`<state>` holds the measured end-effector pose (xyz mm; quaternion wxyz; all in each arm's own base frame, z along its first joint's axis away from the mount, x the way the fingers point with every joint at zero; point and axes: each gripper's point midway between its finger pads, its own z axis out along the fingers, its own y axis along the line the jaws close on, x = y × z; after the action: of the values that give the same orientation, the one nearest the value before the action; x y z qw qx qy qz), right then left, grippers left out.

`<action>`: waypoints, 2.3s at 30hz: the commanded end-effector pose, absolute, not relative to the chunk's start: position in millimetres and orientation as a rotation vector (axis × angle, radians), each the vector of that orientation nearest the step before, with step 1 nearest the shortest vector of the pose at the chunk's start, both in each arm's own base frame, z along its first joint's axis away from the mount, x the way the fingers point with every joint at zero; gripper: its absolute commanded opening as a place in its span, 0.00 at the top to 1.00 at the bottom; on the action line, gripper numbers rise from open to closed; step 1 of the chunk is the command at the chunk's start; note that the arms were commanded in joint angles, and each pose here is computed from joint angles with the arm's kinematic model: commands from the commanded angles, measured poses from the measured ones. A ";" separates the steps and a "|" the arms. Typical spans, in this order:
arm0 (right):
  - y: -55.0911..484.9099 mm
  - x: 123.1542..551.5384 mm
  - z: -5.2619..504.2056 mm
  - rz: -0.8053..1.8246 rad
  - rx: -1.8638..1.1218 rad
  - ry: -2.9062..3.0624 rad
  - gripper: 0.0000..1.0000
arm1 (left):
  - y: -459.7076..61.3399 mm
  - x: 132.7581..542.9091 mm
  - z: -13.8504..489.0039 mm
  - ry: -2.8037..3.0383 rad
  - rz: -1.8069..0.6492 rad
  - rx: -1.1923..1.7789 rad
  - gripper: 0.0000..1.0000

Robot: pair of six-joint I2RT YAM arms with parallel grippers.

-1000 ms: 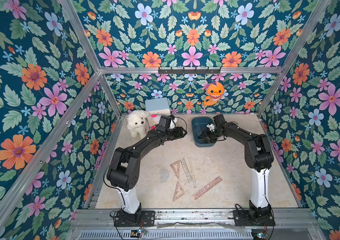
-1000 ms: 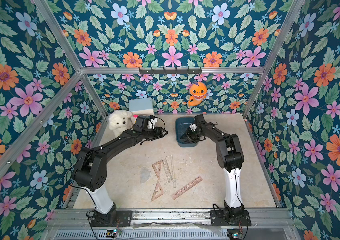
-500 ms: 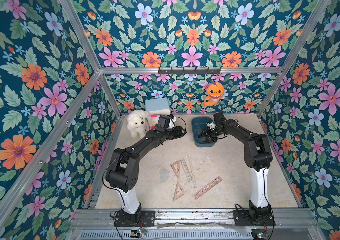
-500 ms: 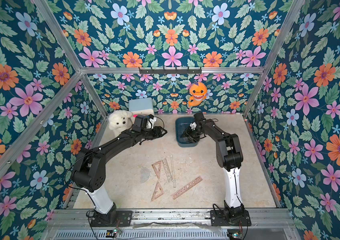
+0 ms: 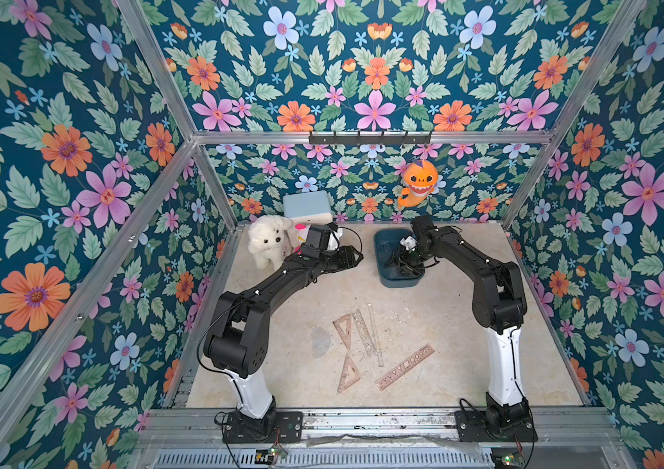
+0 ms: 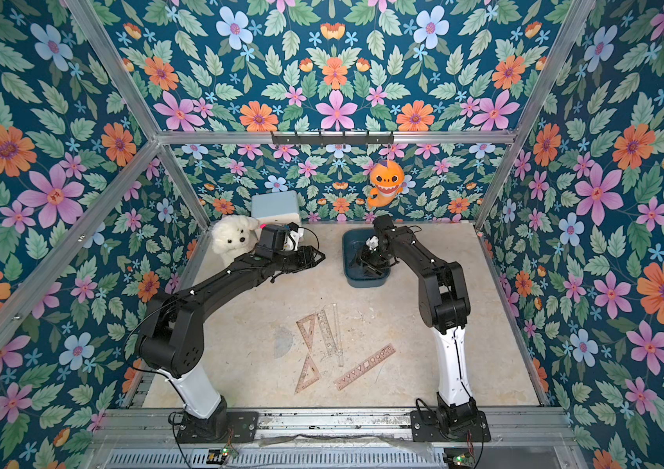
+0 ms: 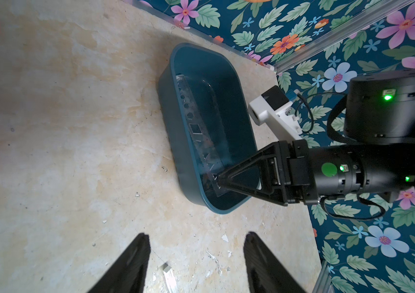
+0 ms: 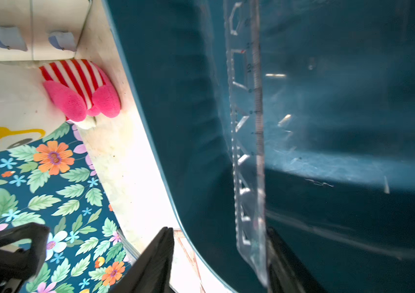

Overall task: Put the scattered rulers into the storage box
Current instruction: Place the ruler in the storage box, then pick up the ruler from the center of the board.

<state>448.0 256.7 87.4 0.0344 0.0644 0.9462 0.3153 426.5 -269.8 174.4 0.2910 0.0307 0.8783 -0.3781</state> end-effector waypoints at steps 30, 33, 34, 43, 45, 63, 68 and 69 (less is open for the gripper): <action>283.0 290.2 137.5 0.252 0.039 2.682 0.49 | -195.0 353.7 156.2 2.514 -0.580 0.084 0.39; 299.9 262.9 115.1 0.223 0.021 2.732 0.49 | -178.4 344.6 152.7 2.510 -0.510 0.059 0.38; 303.1 257.2 107.6 0.207 0.019 2.749 0.49 | -175.6 342.0 150.9 2.512 -0.500 0.060 0.38; 328.2 236.4 54.2 0.158 -0.056 2.854 0.56 | -169.0 333.1 141.4 2.518 -0.478 0.085 0.39; 328.1 238.8 51.3 0.129 -0.072 2.857 0.59 | -170.5 330.6 137.6 2.523 -0.494 0.084 0.39; 323.0 244.1 28.8 0.173 -0.116 2.894 0.70 | -172.4 331.8 124.5 2.569 -0.503 0.103 0.40; 325.0 243.5 23.5 0.163 -0.126 2.913 0.70 | -171.3 331.8 125.4 2.565 -0.506 0.100 0.40; 324.3 243.5 22.5 0.155 -0.126 2.915 0.71 | -171.2 331.6 125.0 2.566 -0.505 0.101 0.40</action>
<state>245.3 322.7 24.7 0.1173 -0.0359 0.9911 0.0527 331.0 -170.3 122.3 0.2553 0.0307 0.9487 -0.1838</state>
